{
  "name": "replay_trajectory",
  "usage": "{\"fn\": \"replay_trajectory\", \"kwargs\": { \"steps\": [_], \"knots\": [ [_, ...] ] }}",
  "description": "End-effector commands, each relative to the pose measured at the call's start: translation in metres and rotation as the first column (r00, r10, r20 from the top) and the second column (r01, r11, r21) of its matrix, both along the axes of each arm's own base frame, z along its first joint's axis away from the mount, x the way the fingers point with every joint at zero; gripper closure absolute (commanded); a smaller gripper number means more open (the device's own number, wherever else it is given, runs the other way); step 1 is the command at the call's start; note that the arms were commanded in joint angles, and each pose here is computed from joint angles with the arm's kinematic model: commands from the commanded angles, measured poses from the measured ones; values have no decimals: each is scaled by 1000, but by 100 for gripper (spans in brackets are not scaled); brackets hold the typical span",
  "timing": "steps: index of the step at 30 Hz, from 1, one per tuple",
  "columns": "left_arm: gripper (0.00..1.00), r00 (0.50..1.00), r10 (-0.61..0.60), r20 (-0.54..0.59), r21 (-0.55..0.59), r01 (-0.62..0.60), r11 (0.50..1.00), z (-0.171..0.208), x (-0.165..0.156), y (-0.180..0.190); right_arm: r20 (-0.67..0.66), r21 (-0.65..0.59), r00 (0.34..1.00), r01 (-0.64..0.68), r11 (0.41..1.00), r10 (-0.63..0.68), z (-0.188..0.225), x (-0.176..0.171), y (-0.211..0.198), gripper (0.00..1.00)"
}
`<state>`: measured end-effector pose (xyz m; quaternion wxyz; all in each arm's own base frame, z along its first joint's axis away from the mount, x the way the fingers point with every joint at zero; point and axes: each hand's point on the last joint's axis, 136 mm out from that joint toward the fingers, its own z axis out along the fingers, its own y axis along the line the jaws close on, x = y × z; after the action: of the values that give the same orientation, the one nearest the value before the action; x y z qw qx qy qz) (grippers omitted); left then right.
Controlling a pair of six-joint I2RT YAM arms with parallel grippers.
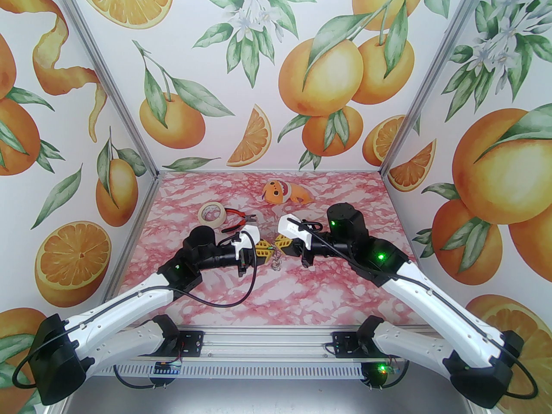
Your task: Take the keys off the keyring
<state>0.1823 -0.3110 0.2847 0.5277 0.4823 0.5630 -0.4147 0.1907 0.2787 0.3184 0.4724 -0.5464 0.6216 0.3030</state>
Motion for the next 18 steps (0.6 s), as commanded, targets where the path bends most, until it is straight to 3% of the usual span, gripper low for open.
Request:
{"fn": "replay_trajectory", "kwargs": {
  "steps": [1, 11, 18],
  "knots": [
    [90, 999, 0, 38, -18, 1, 1000, 15, -2, 4, 71, 28, 997, 13, 1000, -15, 13, 1, -4, 100],
    [99, 995, 90, 37, 107, -94, 990, 6, 7, 17, 105, 30, 990, 96, 995, -99, 13, 11, -12, 100],
    [100, 984, 153, -92, 196, -133, 972, 0, 11, 21, 66, 30, 990, 120, 992, -122, 4, 20, -7, 100]
  ]
}}
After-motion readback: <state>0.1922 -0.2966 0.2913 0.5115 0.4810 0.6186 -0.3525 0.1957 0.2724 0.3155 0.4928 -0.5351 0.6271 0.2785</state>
